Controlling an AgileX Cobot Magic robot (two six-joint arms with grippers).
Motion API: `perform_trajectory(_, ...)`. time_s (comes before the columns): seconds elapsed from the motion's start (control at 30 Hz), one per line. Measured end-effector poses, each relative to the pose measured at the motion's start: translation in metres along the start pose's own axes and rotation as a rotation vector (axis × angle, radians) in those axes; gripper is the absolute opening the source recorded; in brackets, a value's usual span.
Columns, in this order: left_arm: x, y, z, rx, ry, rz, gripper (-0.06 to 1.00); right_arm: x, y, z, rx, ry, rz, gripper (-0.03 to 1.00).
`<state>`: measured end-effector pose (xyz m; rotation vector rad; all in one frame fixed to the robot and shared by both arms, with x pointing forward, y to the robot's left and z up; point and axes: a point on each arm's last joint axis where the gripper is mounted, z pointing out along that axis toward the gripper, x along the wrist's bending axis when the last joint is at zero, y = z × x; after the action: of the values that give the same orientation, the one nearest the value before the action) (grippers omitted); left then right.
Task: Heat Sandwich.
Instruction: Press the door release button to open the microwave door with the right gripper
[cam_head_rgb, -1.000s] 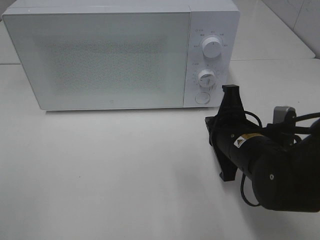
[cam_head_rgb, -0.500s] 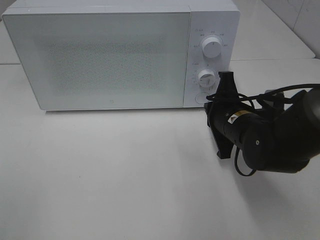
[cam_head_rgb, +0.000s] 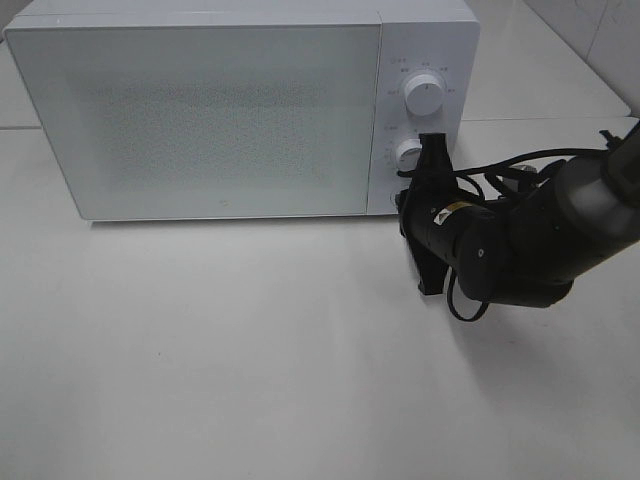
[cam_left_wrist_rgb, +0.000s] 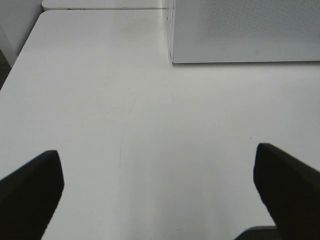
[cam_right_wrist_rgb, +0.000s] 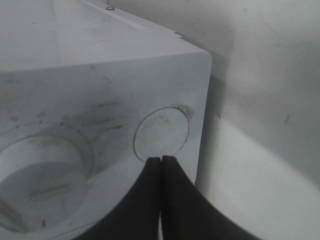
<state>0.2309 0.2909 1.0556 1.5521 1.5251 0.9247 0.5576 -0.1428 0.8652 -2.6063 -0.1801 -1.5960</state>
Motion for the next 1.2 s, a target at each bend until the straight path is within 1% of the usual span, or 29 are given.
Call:
perform_trajectory(0.33,0.000,0.000,0.000,0.000,0.000,0.000,0.97,0.004,0.006,0.018,-0.019,0.005,-0.003,0.01)
perform_trajectory(0.6,0.000,0.000,0.000,0.000,0.000,0.000,0.97,0.001,0.005,0.024,-0.024,-0.006,0.004,0.01)
perform_trajectory(0.77,0.000,0.000,0.000,0.000,0.000,0.000,0.97,-0.004,0.004,0.028,-0.031,-0.009,0.001,0.01)
perform_trajectory(1.0,0.000,0.000,0.000,0.000,0.000,0.000,0.97,-0.003,0.005,0.030,-0.047,0.030,-0.028,0.01)
perform_trajectory(1.2,0.000,0.000,0.000,0.000,0.000,0.000,0.97,0.001,0.001,0.033,-0.052,0.041,-0.010,0.01)
